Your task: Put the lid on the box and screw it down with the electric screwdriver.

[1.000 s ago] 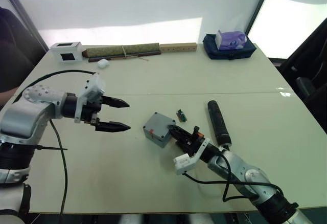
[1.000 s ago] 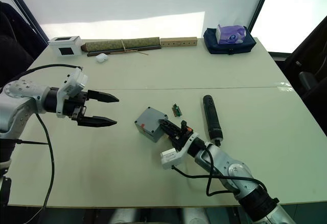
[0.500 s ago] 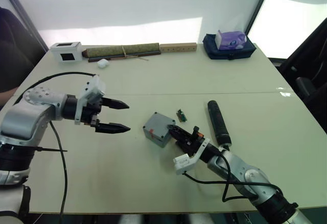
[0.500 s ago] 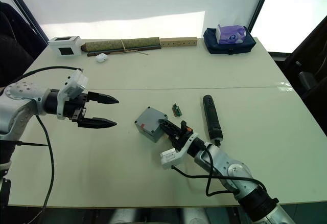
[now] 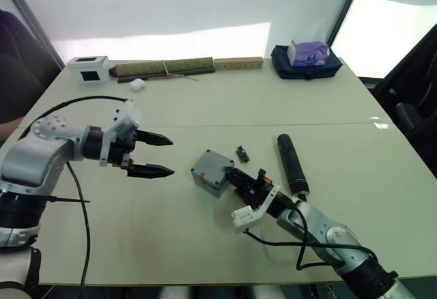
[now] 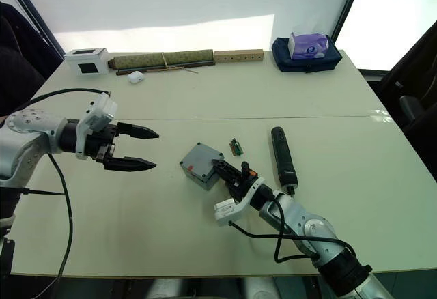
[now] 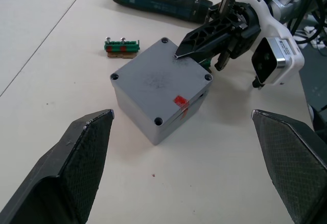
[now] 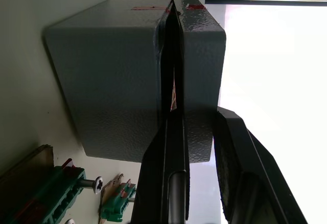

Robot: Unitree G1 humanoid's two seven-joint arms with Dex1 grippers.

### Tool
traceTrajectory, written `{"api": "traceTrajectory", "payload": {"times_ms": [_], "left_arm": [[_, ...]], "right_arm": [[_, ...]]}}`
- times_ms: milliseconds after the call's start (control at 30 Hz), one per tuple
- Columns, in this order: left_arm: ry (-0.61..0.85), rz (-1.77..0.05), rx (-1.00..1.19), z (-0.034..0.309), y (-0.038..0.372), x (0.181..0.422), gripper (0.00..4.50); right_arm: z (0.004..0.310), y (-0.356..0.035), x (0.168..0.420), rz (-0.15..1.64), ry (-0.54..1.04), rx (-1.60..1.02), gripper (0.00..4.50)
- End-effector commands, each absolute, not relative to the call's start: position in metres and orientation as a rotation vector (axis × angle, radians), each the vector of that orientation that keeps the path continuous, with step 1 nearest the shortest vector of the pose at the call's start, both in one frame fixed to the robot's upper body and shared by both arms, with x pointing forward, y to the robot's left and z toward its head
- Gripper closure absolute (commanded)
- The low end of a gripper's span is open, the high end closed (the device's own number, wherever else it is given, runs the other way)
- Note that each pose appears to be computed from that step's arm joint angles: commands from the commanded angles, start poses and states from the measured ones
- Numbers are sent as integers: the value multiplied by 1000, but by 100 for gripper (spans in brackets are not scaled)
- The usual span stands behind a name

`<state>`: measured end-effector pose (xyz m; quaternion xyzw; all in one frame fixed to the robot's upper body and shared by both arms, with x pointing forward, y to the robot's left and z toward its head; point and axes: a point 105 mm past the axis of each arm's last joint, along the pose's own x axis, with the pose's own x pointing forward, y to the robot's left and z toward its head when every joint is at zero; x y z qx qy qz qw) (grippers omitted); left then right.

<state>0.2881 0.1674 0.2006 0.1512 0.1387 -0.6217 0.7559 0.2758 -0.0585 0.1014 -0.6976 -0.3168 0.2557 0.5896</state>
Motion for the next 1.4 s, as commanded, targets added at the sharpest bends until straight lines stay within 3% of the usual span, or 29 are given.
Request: {"api": "traceTrajectory", "payload": {"times_ms": [33,700,867,900,1100,1400], "left_arm": [[250,-1353,363,213,167,288,6],[189,-1386,387,209,139,300,6],[173,-1455,432,194,118,304,145],[170,-1458,432,192,116,305,201],[163,-1467,459,173,99,318,428],[210,-1478,519,149,97,321,440]], "right_arm": [[105,-56,274,592,-741,-1611,433],[84,-64,273,620,-679,-1661,433],[81,-68,271,625,-670,-1671,433],[81,-68,271,625,-671,-1673,433],[78,-68,269,636,-674,-1684,433],[75,-69,269,652,-670,-1678,433]]}}
